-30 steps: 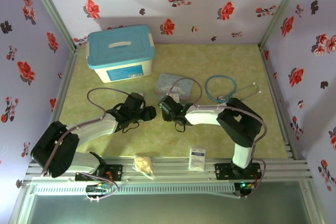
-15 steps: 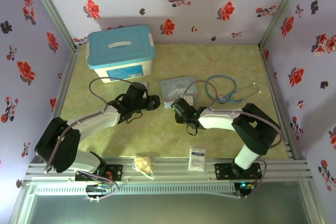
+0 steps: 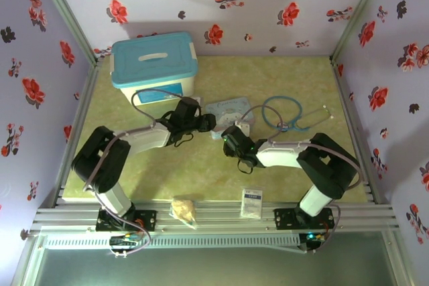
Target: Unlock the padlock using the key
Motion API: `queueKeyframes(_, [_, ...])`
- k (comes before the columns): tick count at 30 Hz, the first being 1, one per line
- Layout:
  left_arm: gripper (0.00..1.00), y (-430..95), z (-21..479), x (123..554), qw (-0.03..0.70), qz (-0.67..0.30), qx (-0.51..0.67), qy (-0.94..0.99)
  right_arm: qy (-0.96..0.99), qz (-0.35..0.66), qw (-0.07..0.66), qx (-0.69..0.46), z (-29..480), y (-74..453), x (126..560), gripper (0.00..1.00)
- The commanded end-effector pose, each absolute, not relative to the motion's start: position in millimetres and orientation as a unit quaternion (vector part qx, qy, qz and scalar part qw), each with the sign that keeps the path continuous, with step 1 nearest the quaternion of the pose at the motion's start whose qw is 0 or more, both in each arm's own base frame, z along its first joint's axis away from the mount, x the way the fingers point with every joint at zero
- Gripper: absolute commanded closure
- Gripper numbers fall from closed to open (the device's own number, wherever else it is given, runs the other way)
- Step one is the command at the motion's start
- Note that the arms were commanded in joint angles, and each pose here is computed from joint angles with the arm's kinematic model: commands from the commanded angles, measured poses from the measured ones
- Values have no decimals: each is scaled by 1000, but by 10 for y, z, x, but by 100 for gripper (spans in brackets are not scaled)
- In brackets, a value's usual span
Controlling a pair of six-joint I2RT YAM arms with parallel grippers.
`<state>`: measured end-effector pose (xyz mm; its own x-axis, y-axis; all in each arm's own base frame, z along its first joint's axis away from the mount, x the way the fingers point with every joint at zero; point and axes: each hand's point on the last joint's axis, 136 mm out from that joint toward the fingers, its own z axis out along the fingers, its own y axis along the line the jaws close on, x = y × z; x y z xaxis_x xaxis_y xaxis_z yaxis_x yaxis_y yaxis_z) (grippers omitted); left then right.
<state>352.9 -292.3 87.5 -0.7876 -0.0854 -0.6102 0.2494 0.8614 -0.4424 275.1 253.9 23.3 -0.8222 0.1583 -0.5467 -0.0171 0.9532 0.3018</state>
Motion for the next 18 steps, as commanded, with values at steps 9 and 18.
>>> queueKeyframes(9, [52,-2797,439,3660,299,-171,64,936,939,109,314,85,70,2397,2811,73])
queueKeyframes(18, [54,-2746,327,3614,288,-163,61,942,930,136,324,110,107,2378,2830,87])
